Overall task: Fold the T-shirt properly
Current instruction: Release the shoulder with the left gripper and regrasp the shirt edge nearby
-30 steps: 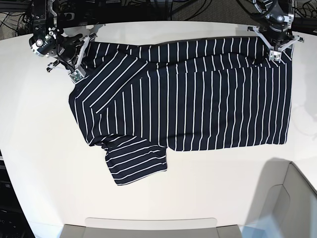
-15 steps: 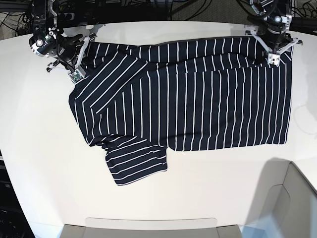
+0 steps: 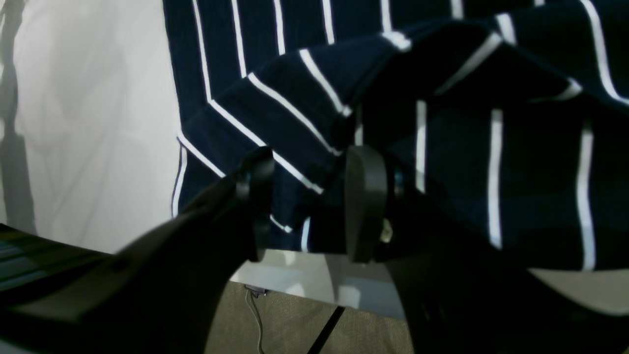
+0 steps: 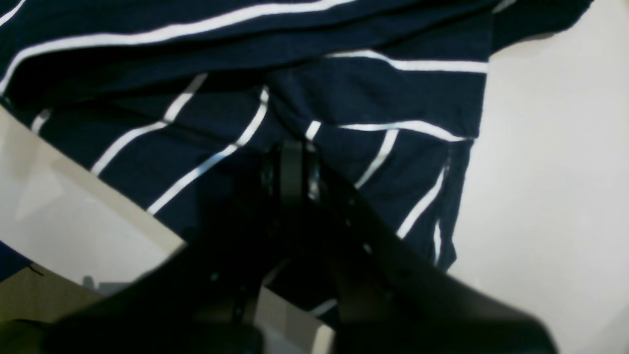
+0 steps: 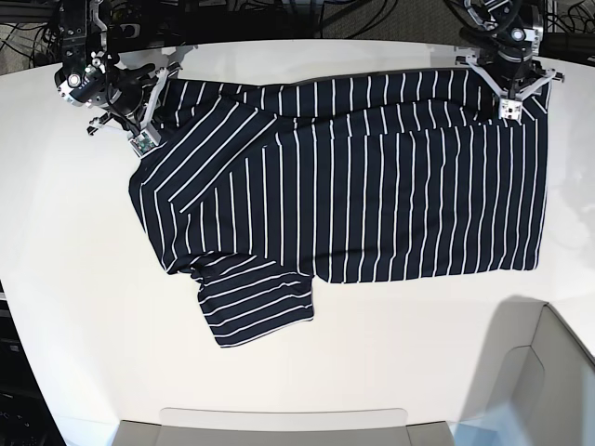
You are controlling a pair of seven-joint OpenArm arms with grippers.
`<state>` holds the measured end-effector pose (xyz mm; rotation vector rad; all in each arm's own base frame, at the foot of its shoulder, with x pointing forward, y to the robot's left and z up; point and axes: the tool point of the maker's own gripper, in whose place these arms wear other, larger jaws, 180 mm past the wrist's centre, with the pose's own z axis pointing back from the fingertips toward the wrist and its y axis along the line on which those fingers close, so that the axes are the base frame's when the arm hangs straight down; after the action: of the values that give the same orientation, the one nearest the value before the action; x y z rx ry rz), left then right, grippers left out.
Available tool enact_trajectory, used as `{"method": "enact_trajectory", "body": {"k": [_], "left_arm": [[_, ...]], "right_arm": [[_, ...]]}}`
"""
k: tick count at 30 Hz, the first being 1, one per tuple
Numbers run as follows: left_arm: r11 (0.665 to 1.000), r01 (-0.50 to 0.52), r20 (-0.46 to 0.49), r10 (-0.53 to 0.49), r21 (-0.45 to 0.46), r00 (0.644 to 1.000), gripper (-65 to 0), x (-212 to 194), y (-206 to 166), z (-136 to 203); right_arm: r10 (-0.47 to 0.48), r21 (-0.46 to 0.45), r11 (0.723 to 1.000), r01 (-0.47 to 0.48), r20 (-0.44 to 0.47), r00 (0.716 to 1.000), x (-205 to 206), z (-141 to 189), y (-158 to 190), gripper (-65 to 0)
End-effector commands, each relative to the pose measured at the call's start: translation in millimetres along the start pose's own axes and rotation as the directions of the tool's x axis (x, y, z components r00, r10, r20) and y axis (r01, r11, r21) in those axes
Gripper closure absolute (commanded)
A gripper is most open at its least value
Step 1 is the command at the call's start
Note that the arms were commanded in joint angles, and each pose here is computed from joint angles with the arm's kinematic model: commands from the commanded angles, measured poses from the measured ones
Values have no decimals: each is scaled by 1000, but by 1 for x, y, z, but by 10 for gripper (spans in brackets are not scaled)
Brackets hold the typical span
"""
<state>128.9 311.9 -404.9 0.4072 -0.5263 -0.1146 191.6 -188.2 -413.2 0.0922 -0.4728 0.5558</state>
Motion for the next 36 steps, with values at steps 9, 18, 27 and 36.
{"method": "enact_trajectory", "body": {"k": [9,18,27,36], "left_arm": [[999,-45,29,45,-9,999,-239,13,0,-18],[998,-65,20,65,16,998,-236,10,9,-17],[989,-93,27,91,117,996,-236,21,41,-20],[991,-92,6,92,100,996,-236,18,35,-28]], "right_arm": [[10,-16,1000,-9,14,1000,5,3,-5,0],[10,-16,1000,-9,14,1000,5,3,-5,0],[10,-16,1000,-10,15,1000,6,3,-6,0],[12,-20,1000,-11,22,1000,9,3,-7,0]]}}
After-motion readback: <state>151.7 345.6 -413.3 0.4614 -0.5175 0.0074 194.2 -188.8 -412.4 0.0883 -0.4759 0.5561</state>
